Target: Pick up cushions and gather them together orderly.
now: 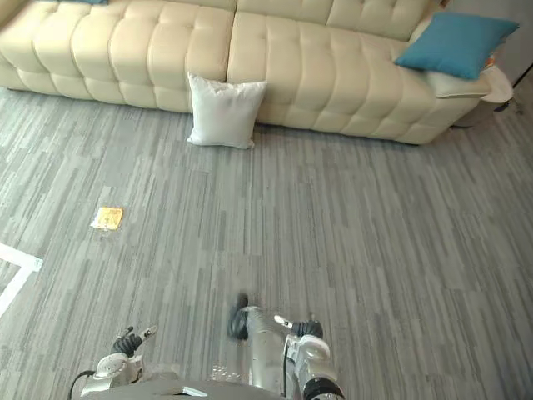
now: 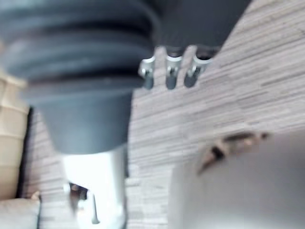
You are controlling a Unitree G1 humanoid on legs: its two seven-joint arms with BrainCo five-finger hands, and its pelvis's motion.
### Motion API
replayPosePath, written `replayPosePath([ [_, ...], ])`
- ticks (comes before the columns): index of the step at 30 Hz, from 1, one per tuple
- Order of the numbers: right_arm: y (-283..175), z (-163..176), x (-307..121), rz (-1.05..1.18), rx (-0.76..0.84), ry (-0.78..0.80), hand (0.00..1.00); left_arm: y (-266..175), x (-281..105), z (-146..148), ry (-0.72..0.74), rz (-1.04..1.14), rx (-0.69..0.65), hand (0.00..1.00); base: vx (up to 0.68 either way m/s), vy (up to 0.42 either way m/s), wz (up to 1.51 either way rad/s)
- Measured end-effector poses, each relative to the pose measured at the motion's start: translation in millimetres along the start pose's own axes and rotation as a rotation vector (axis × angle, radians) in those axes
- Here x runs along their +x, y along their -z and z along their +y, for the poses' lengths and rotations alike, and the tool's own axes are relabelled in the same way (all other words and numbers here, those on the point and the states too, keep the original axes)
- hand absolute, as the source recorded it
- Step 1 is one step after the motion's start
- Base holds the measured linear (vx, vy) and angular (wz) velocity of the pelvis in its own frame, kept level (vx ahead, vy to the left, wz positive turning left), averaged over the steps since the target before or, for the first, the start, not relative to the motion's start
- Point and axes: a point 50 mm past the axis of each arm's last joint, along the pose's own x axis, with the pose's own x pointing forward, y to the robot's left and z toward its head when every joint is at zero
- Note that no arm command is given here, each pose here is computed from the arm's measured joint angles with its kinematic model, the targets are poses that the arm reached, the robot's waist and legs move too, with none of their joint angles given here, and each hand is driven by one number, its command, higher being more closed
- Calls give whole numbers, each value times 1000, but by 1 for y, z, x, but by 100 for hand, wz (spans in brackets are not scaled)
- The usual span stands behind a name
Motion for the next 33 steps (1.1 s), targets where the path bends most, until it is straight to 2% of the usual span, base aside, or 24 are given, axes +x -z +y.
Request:
replayPosePath([
  [2, 7, -6, -1, 21, -2, 16, 0, 5, -1, -2, 7, 21, 16, 0, 857, -296, 50],
  [4, -6, -16, 4, -9, 17, 46, 0, -5, 1, -17, 37, -8, -5, 0, 701, -282, 12],
  [9, 5, -15, 0, 14, 14, 44, 0, -3, -1, -15, 17, -9, -69, 0, 670, -266, 10],
  [16, 18, -6, -5, 50, 23, 17, 0, -29, -1, -8, -1, -127, -129, 0, 469, -70, -9],
  [23, 12, 11, -8, 19, -5, -36, 0, -28, -2, -7, -9, -129, -163, 0, 538, 214, -60],
  [26, 21, 28, -14, 46, 15, -76, 0, -29, 0, 6, -37, -130, -151, 0, 519, 292, -46],
  [33, 24, 30, -17, 41, 5, -99, 0, -15, 1, 4, -20, -60, -96, 0, 503, 235, -16],
])
